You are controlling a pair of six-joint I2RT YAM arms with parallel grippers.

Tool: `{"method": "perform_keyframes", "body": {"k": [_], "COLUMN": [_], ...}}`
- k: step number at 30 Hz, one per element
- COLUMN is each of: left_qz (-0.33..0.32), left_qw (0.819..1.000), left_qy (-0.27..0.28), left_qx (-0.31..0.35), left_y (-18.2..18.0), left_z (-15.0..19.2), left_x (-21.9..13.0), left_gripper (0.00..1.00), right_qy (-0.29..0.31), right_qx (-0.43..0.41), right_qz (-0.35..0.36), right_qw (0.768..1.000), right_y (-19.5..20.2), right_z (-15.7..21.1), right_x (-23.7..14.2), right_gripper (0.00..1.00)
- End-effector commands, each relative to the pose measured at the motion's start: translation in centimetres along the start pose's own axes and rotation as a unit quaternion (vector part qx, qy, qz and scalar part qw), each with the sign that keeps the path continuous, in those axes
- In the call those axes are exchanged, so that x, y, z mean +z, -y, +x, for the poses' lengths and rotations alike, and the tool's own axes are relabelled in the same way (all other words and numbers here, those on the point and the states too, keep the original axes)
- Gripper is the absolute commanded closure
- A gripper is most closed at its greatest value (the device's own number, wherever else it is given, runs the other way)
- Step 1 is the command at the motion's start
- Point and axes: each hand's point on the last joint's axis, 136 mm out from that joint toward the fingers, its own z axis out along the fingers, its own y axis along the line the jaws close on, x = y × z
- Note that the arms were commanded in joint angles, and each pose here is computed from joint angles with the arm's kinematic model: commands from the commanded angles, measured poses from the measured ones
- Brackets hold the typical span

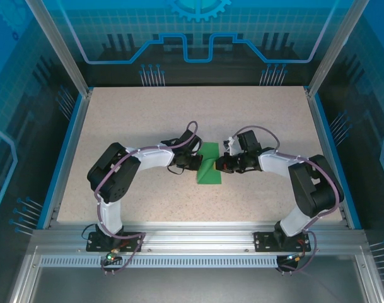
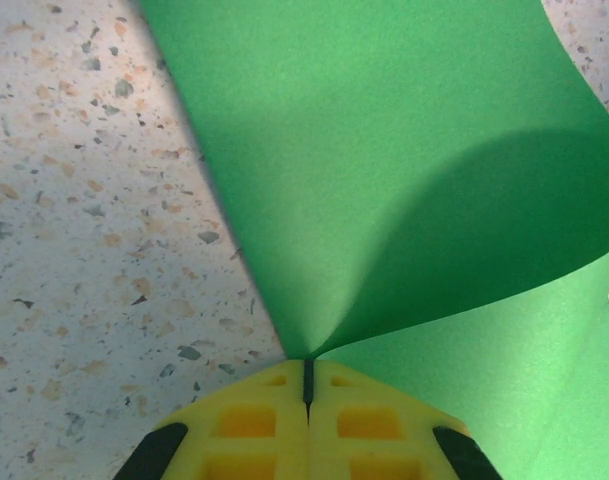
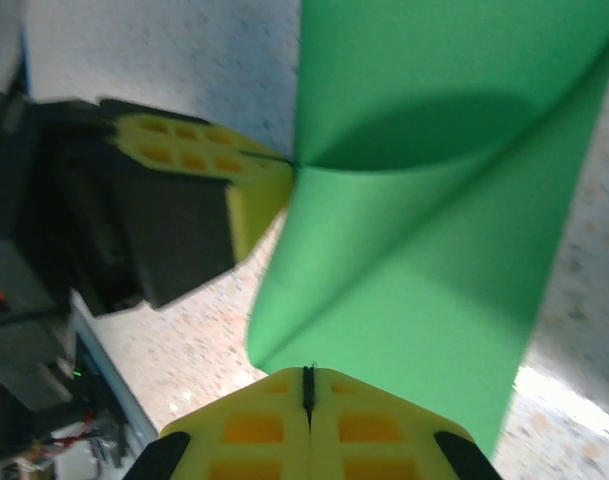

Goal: Fold a paper plane with a square sheet of paper (fold left side to right side)
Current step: Fold the triangle a second time at the center of the table.

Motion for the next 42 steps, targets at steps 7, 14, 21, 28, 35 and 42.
{"method": "perform_keyframes", "body": {"k": [7,14,21,28,35,42], "left_qz": [0.0,0.0,-0.004,-0.006,-0.006,-0.006], "left_qw": [1.0,1.0,1.0,1.0,0.999,0.999], "left_qy": [-0.026,-0.027,-0.029,-0.031,-0.031,-0.033], "left_qx": [-0.011,-0.009,-0.007,-0.005,-0.004,-0.003], "left_y": [-0.2,-0.2,-0.3,-0.3,-0.3,-0.2], "left_z": [1.2,1.1,1.2,1.2,1.2,1.2], "left_x": [1.0,1.1,1.1,1.1,1.1,1.1], "left_gripper": [1.0,1.0,1.0,1.0,1.0,1.0], "right_qy": [-0.005,-0.022,-0.04,-0.046,-0.052,-0.056], "right_qx": [-0.012,-0.006,-0.005,-0.009,-0.01,-0.009], "right_qz": [-0.049,-0.038,-0.013,0.013,0.029,0.041], "right_qw": [0.999,0.999,0.999,0.999,0.998,0.998], "right_y": [-3.0,-2.3,-1.0,0.1,0.9,1.5], "right_z": [-2.6,-2.4,-1.5,-1.0,-0.7,-0.4], "right_x": [2.6,4.1,4.8,4.9,5.0,5.0], "right_gripper": [1.0,1.0,1.0,1.0,1.0,1.0]}}
